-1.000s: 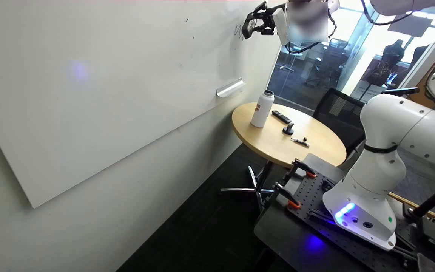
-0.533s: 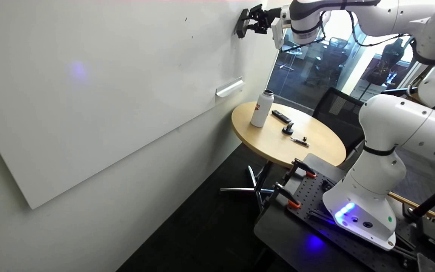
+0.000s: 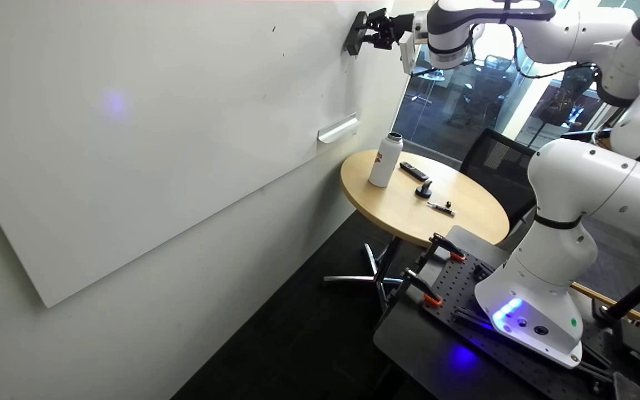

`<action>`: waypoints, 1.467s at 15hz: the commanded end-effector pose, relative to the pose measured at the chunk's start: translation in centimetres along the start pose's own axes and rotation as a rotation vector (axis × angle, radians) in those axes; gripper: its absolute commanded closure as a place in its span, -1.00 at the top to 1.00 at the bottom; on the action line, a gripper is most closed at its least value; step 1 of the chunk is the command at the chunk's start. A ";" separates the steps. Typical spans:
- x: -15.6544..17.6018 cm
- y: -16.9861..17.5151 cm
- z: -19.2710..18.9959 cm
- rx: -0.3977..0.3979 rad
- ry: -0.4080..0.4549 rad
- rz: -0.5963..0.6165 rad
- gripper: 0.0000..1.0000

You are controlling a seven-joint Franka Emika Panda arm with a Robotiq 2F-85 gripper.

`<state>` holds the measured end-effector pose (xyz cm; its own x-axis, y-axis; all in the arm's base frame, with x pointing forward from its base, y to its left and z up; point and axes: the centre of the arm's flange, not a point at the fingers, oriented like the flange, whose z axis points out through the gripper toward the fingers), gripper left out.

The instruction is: Pick up the duster and rub the white board

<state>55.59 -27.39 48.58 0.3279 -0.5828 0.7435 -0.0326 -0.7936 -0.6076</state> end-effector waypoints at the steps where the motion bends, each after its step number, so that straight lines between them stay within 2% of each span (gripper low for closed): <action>1: -0.2 1.8 1.5 -0.018 0.029 -0.009 -0.46; 7: -0.8 7.6 3.1 -0.100 0.015 0.037 -0.46; 10: -0.4 8.3 3.1 -0.096 0.014 0.052 -0.46; 14: -0.1 5.6 2.4 -0.011 0.016 0.045 -0.46; 17: 0.2 2.4 1.7 0.088 0.014 0.032 -0.46; 22: -0.2 -1.9 1.6 0.205 -0.046 0.015 -0.46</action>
<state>56.45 -28.48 48.16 0.3305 -0.6136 0.7171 0.0593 -0.7448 -0.6647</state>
